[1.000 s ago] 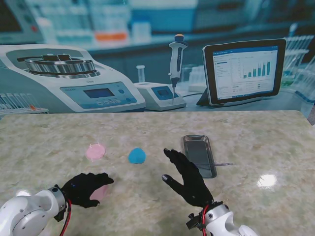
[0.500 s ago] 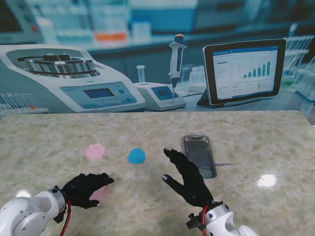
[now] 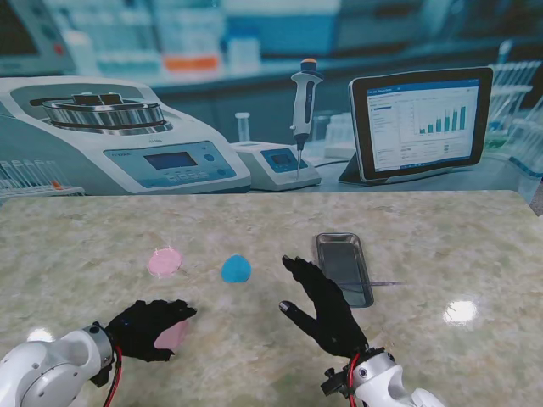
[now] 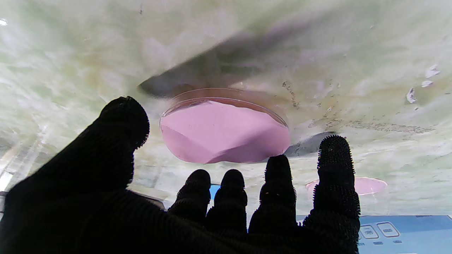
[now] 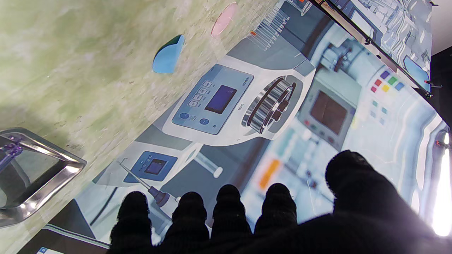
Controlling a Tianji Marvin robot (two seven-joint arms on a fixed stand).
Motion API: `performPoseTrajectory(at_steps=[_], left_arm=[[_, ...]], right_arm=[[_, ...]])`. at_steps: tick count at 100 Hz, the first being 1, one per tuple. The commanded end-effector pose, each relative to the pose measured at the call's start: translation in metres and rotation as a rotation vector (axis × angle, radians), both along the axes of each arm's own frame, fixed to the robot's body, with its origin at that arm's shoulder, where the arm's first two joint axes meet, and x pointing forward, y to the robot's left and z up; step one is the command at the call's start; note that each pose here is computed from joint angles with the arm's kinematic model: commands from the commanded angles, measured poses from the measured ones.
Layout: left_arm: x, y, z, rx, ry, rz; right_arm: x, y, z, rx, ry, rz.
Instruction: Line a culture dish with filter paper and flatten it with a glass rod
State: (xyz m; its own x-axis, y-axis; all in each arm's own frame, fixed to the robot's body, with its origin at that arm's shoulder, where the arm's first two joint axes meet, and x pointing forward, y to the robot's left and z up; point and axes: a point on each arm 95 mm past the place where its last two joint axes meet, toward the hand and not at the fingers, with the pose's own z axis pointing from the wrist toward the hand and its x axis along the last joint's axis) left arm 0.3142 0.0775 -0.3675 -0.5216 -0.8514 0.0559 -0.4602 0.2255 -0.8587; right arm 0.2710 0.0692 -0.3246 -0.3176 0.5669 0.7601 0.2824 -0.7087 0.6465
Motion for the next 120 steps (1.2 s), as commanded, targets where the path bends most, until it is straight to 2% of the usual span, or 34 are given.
performPoseTrajectory(at_steps=[1, 61, 86, 120], left_arm=[[-0.001, 0.0, 0.001, -0.005, 0.002, 0.005], [0.017, -0.006, 0.026, -0.06, -0.045, 0.047], [0.037, -0.02, 0.038, -0.082, -0.077, 0.045], [0.075, -0.05, 0.047, -0.062, -0.092, 0.017]], right_arm=[[-0.003, 0.002, 0.0, 0.006, 0.006, -0.002], [-0.003, 0.002, 0.0, 0.002, 0.005, -0.001], [-0.003, 0.003, 0.0, 0.001, 0.007, 0.003], [-0.003, 0.001, 0.001, 0.007, 0.007, -0.006]])
